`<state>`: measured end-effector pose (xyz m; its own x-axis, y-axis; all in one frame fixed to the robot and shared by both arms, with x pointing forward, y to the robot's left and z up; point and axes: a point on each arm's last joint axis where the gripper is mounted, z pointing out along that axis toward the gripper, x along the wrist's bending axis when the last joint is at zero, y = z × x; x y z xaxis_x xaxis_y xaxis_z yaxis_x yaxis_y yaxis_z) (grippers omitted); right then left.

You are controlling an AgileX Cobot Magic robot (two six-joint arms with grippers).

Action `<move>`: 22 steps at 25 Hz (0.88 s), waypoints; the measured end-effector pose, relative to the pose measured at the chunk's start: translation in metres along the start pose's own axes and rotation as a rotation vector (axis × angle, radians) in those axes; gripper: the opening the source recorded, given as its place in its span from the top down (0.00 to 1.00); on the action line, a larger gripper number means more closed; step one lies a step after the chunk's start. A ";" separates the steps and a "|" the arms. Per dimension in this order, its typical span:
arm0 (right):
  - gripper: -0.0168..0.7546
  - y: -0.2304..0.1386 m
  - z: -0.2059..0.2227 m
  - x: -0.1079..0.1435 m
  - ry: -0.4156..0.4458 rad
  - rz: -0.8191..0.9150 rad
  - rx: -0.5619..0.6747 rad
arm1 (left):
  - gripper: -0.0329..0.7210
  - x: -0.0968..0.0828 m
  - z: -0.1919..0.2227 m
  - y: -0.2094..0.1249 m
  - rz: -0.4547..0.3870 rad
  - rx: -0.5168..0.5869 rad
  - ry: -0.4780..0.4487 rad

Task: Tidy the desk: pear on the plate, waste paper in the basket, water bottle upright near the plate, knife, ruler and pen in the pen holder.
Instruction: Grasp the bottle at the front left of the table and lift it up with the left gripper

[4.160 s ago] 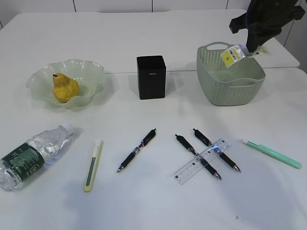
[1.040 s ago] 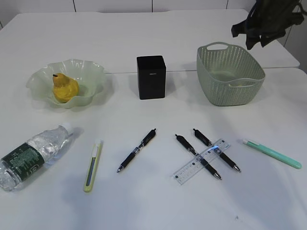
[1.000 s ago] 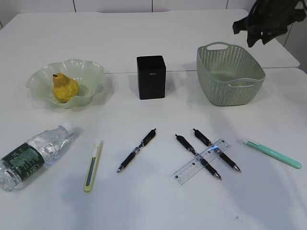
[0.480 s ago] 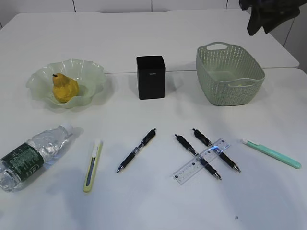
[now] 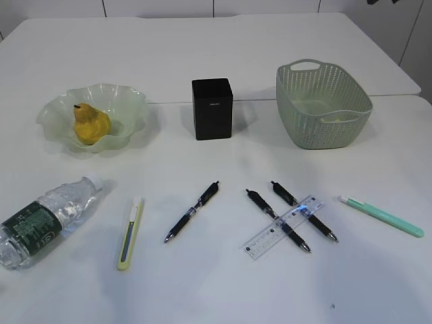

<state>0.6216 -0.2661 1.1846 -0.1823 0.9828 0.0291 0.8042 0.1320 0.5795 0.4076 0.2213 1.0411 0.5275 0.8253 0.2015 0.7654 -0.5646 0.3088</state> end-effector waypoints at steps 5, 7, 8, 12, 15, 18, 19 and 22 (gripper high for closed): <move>0.56 -0.025 -0.016 0.004 0.004 -0.007 0.037 | 0.16 0.003 0.001 0.003 0.024 -0.020 0.034; 0.57 -0.032 -0.018 0.005 0.012 -0.015 0.052 | 0.16 0.005 0.002 0.004 0.043 -0.020 0.057; 0.57 -0.042 -0.022 0.008 0.034 -0.020 0.065 | 0.16 0.006 0.003 0.005 0.052 -0.025 0.069; 0.57 -0.063 -0.034 0.012 0.051 -0.023 0.084 | 0.19 0.007 0.003 0.007 0.062 -0.047 0.081; 0.57 -0.080 -0.039 0.015 0.064 -0.022 0.107 | 0.20 0.003 0.004 0.007 0.033 -0.044 0.040; 0.57 -0.099 -0.060 0.019 0.068 -0.034 0.085 | 0.18 0.000 0.008 0.008 0.019 -0.019 0.014; 0.57 -0.099 -0.060 0.019 0.068 -0.034 0.085 | 0.18 0.000 0.009 0.009 0.015 -0.004 0.008; 0.57 -0.121 -0.074 0.024 0.085 -0.038 0.075 | 0.17 0.000 0.011 0.014 0.016 0.013 0.008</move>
<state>0.4780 -0.2682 1.1754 -0.2581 0.9629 0.0794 0.8355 0.1811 0.5188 0.4221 0.2137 1.0353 0.5368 0.8161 0.2142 0.7615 -0.5779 0.2934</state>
